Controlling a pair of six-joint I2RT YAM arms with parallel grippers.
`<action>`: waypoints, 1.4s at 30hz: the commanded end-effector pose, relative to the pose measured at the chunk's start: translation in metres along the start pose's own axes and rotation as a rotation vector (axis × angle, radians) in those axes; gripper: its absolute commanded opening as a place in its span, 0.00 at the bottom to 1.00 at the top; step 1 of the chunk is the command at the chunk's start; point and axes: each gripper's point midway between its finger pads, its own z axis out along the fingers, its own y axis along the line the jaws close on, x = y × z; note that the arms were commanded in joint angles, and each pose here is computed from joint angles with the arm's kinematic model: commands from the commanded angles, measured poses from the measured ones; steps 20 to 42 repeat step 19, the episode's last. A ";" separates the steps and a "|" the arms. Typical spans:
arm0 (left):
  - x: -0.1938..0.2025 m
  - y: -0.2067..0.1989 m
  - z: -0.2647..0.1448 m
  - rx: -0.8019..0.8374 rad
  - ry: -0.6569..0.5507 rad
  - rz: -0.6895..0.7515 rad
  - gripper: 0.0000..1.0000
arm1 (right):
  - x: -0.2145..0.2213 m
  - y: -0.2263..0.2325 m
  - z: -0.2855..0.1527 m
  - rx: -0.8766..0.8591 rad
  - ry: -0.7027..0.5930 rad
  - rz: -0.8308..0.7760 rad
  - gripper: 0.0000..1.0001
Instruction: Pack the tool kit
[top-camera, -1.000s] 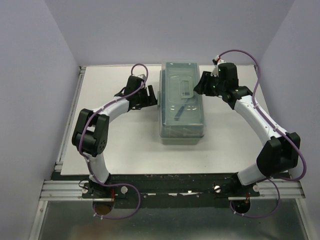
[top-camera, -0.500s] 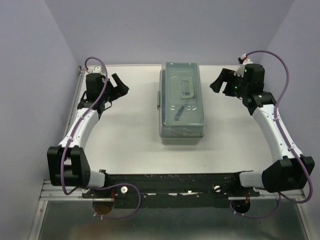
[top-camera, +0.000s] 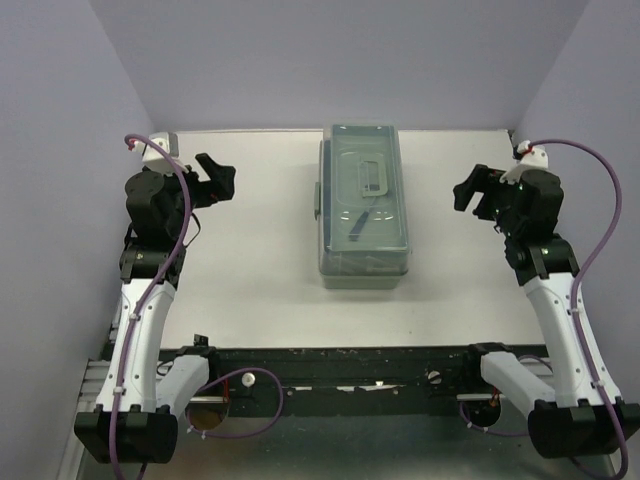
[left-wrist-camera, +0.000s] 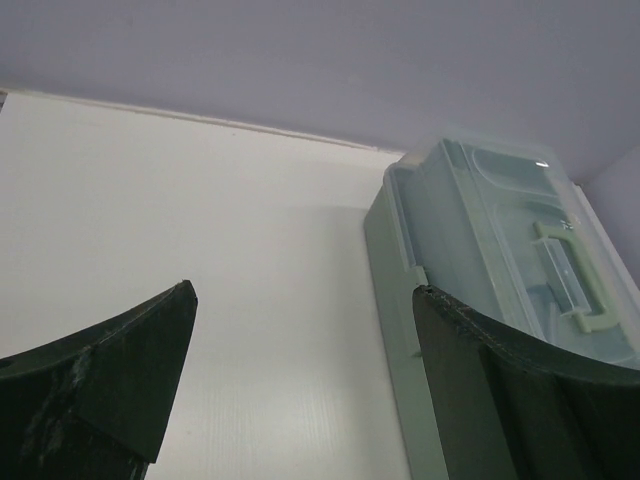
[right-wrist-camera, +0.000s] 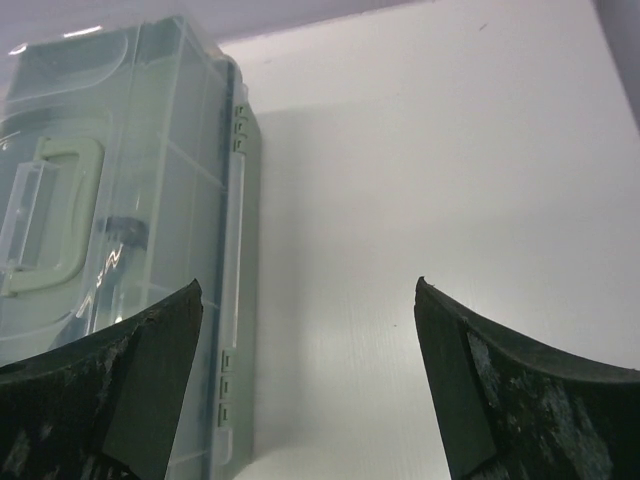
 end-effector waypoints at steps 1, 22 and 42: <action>0.005 0.008 -0.013 -0.035 -0.001 0.053 0.99 | -0.013 -0.021 -0.014 0.094 -0.150 -0.031 0.94; 0.015 0.019 -0.021 -0.078 0.002 0.074 0.99 | -0.011 -0.028 -0.030 0.114 -0.234 -0.054 0.94; 0.015 0.019 -0.021 -0.078 0.002 0.074 0.99 | -0.011 -0.028 -0.030 0.114 -0.234 -0.054 0.94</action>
